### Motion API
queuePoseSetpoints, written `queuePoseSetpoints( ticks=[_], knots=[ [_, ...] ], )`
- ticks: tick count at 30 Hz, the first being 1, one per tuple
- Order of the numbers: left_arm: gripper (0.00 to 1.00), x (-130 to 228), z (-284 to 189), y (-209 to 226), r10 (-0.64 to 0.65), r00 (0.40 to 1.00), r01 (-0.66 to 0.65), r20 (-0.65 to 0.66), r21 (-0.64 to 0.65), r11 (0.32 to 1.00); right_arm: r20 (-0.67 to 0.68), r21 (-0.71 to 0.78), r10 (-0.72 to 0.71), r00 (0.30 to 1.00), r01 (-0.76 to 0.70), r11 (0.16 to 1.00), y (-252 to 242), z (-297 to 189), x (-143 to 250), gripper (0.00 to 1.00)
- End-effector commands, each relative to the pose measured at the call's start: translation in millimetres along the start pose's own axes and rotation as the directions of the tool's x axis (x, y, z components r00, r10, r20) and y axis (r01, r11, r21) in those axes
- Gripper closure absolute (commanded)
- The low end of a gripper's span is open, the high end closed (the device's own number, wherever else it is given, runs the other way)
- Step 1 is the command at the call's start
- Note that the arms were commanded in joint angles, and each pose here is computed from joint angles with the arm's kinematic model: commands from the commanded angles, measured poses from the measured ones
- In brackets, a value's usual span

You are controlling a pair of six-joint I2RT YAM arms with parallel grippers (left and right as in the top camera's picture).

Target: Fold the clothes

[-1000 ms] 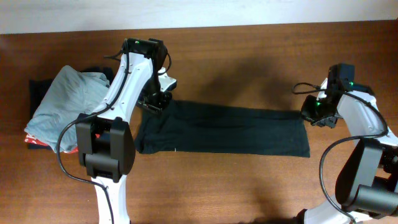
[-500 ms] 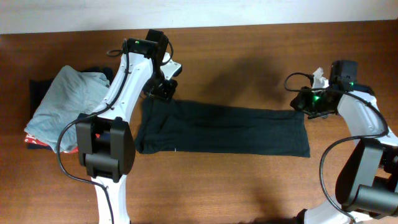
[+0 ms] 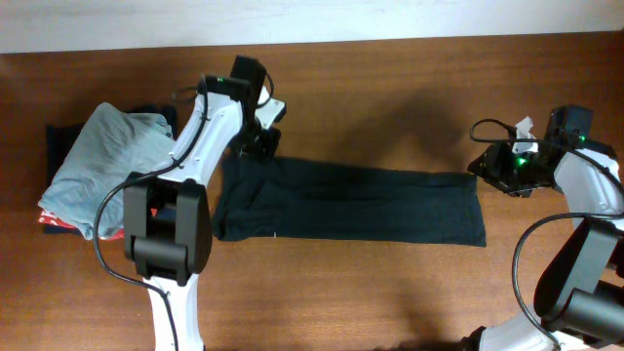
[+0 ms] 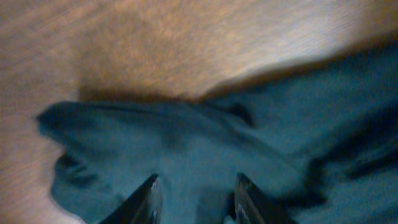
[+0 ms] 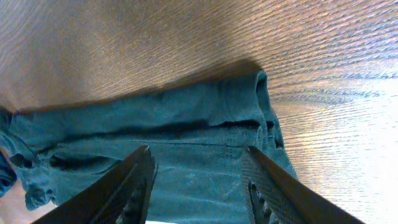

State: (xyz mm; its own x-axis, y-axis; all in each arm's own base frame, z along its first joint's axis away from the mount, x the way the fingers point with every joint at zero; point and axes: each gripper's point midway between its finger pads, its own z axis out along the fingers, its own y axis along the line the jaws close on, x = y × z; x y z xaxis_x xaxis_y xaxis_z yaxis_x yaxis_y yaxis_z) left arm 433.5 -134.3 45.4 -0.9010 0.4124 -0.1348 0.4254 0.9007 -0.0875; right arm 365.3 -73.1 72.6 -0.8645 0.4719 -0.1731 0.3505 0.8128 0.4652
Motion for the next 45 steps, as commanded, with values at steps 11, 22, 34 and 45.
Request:
queuePoseSetpoints(
  ticks=[11,22,34,45],
  knots=[
    [0.53,28.4,29.8,9.5,-0.119,0.99,0.116,-0.077,-0.036,0.993,-0.037,0.089,-0.005,0.999,0.008,0.996,-23.7,5.8,6.5,0.43],
    [0.53,26.2,18.5,9.2,-0.123,0.989,0.121,-0.079,-0.03,0.992,-0.17,0.016,-0.014,0.985,0.017,1.0,-71.3,39.2,27.2,0.43],
    [0.52,-0.5,-46.3,6.7,-0.115,0.993,0.115,0.002,-0.033,0.993,-0.306,-0.215,-0.137,0.942,0.072,0.974,-58.4,58.3,68.3,0.42],
    [0.52,2.3,-54.2,7.1,-0.118,0.993,0.118,0.003,-0.034,0.992,-0.344,-0.222,-0.156,0.926,0.081,0.972,-51.6,68.4,77.2,0.42]
  ],
)
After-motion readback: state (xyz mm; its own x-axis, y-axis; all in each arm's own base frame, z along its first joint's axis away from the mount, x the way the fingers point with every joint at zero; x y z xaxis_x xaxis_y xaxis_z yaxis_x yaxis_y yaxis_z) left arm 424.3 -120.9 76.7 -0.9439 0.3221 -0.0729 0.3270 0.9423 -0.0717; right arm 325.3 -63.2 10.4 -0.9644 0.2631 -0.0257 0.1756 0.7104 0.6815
